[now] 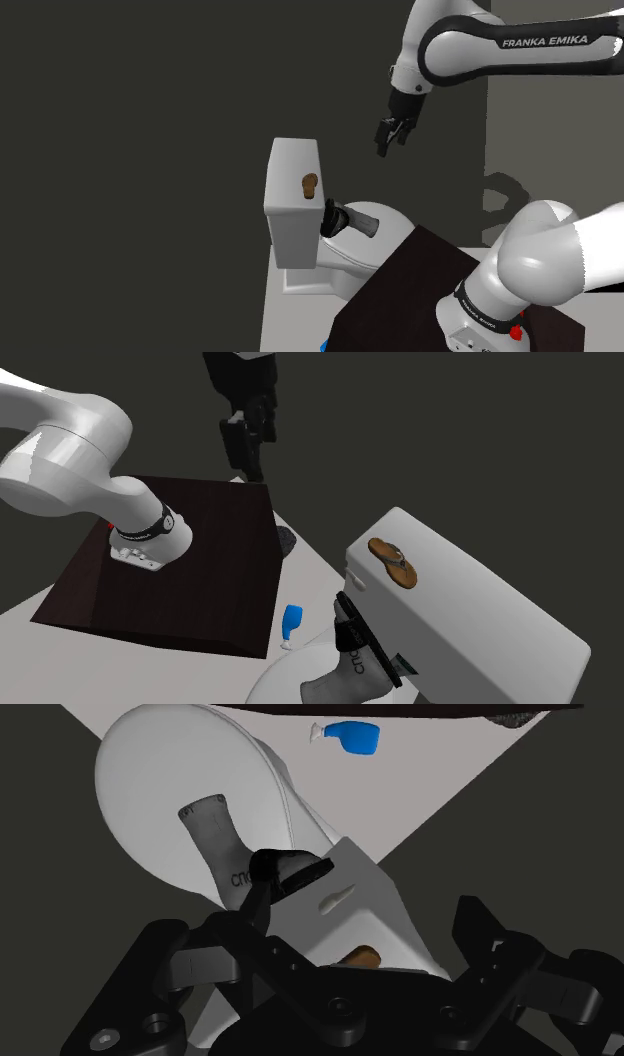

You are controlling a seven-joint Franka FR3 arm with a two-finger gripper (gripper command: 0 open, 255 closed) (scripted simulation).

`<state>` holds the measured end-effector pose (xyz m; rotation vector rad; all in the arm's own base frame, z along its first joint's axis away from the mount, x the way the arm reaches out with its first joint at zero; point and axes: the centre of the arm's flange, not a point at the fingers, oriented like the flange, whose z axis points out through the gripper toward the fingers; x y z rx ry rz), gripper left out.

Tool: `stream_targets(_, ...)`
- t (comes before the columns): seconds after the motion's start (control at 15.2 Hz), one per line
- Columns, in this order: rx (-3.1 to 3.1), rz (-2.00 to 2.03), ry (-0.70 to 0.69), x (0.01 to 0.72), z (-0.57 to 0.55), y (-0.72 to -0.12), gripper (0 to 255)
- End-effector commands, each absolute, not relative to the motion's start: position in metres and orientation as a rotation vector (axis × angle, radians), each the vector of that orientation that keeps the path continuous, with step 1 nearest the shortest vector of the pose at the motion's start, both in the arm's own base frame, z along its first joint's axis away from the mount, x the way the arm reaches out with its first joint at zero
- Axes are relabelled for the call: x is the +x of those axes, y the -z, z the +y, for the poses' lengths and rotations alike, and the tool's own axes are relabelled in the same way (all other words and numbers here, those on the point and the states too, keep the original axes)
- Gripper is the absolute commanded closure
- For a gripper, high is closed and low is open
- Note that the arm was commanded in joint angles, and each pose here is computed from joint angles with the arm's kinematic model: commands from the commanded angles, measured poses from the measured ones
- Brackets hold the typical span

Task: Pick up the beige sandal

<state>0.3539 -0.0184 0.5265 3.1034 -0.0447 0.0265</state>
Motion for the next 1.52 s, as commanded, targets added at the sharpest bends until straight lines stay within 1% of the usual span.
stream_targets(0.0,3.098,-0.082,-0.047,0.371,-0.015,-0.508,0)
stream_targets(1.45,3.005,-0.473,-0.209,0.576,-0.002,-0.316,0)
